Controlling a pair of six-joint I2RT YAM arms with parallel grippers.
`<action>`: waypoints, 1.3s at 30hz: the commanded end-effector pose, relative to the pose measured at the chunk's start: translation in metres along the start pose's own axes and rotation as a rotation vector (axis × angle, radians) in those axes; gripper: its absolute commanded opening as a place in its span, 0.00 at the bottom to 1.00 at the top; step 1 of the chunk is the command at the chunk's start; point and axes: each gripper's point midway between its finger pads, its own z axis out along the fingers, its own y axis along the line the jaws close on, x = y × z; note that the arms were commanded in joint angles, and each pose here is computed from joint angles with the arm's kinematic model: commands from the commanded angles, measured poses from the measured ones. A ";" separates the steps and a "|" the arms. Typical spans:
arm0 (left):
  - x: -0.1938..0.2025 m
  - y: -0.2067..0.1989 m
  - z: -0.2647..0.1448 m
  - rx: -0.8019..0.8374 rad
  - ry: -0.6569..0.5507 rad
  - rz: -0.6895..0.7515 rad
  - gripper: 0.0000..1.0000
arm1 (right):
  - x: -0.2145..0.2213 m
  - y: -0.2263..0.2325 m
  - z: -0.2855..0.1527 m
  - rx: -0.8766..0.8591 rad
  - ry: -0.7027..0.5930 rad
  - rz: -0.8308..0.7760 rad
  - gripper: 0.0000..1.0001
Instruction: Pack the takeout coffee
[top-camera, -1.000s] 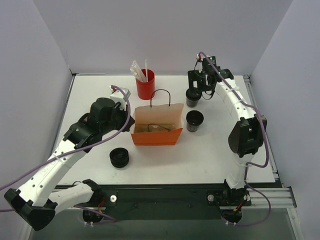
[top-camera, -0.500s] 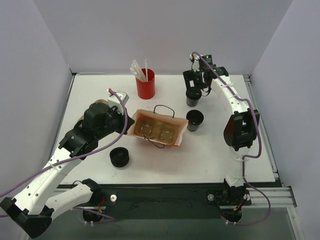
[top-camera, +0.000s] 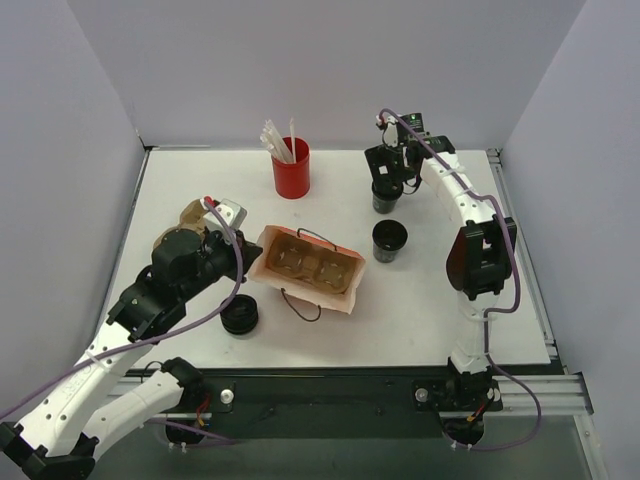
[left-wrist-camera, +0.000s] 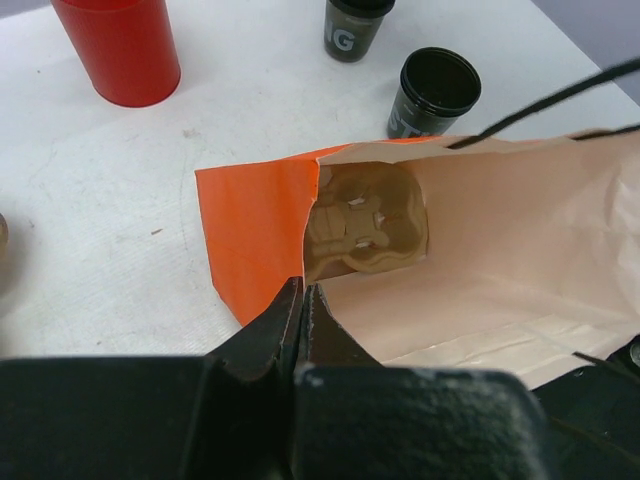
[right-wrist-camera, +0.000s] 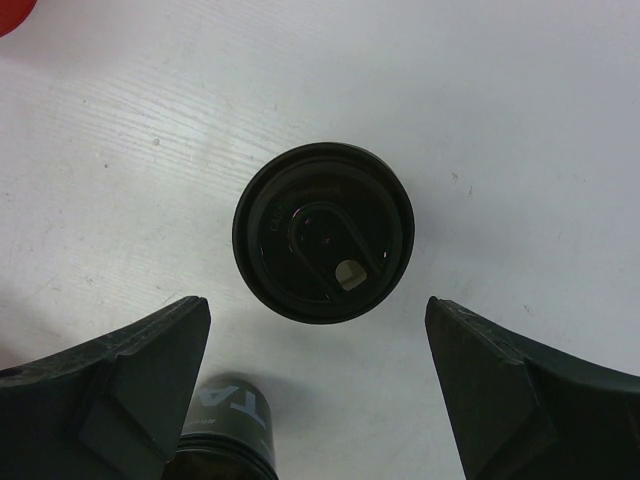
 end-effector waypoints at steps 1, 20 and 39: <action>-0.027 -0.004 -0.004 0.024 -0.111 0.056 0.00 | 0.006 -0.001 0.007 -0.006 0.020 -0.023 0.94; -0.024 -0.004 -0.007 0.037 -0.097 0.096 0.00 | 0.017 0.003 0.021 -0.018 0.055 -0.052 0.93; -0.021 -0.004 -0.009 0.034 -0.078 0.102 0.00 | 0.001 0.000 0.035 0.001 0.026 -0.047 0.93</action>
